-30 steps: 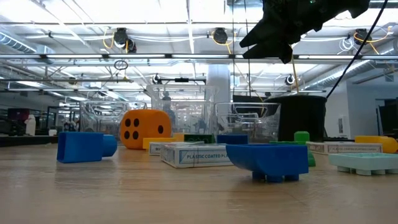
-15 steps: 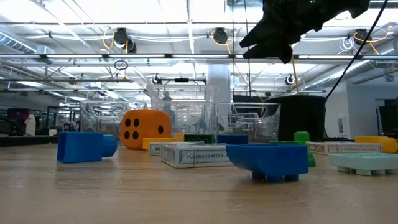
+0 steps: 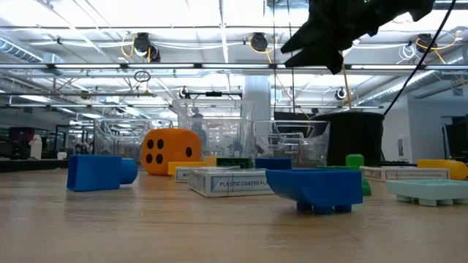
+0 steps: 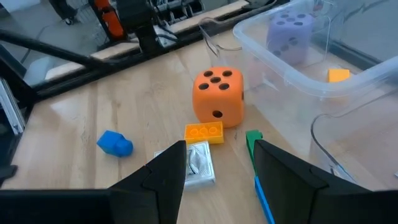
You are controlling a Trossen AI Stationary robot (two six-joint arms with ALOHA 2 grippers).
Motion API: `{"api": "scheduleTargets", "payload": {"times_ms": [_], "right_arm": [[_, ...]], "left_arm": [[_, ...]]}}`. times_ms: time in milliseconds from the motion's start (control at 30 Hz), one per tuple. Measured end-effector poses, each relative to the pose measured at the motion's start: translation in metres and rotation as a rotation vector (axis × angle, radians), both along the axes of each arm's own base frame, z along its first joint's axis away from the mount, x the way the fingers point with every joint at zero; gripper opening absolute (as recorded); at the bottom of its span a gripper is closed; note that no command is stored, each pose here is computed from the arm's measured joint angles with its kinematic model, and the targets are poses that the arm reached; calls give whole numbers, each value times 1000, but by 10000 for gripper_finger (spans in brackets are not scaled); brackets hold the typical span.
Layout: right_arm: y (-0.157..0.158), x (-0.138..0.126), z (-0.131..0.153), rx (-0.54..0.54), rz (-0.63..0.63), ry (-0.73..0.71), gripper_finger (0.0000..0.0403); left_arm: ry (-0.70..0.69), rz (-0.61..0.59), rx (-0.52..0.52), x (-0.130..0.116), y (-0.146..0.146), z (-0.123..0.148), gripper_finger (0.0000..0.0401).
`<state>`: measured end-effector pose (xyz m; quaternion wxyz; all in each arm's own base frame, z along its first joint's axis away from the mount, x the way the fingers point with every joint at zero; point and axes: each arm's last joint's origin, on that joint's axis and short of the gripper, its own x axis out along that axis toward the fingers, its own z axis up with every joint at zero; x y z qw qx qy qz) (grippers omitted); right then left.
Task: Pick & Place Toys
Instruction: Put the brown playing card box into the right transparent bin
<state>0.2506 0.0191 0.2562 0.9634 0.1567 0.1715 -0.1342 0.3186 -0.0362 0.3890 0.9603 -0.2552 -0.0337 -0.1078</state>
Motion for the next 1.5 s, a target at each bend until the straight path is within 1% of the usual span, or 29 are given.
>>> {"api": "scheduleTargets", "payload": {"times_ms": [133, 200, 267, 367, 467, 600, 667, 833, 900, 1000, 1100, 1133, 1233, 1333, 1400, 1500], "right_arm": [[0, 3, 8, 62, -19, -102, 181], [0, 4, 11, 92, -28, -137, 181], [0, 5, 16, 130, -46, -208, 181], [0, 6, 25, 164, -71, -299, 181], [-3, 7, 32, 166, -73, -375, 181], [-8, 8, 40, 129, -79, -455, 181], [-11, 8, 43, 123, -86, -482, 181], [-16, 8, 45, 89, -107, -495, 181], [-21, 7, 45, 107, -136, -506, 181], [-28, 7, 46, 121, -172, -516, 181], [-34, 7, 57, 93, -193, -505, 180], [-36, 8, 61, 75, -198, -480, 180], [-41, 10, 75, 4, -209, -337, 180], [-47, 7, 94, -56, -219, -169, 180], [-50, 4, 103, -65, -233, -77, 180], [-56, -1, 110, -46, -307, -23, 180]], "left_arm": [[63, -43, -30, 1, 6, -5, 209], [115, -48, -34, 1, 6, -10, 209], [150, -48, -24, -2, 6, -12, 209], [119, -26, -15, -8, 6, -4, 209], [29, -11, 37, -15, 9, 8, 209], [-22, 20, 109, -31, 21, 22, 209], [-4, 27, 136, -42, 30, 26, 209], [54, 58, 182, -72, 51, 34, 209], [70, 86, 208, -83, 57, 37, 209], [74, 116, 245, -93, 64, 39, 209], [76, 122, 257, -96, 69, 32, 209], [73, 120, 249, -95, 71, 28, 209], [64, 73, 198, -90, 78, 7, 209], [33, 22, 136, -87, 85, -16, 209], [29, 14, 97, -86, 89, -32, 209], [74, 18, 44, -87, 94, -54, 209]]}}
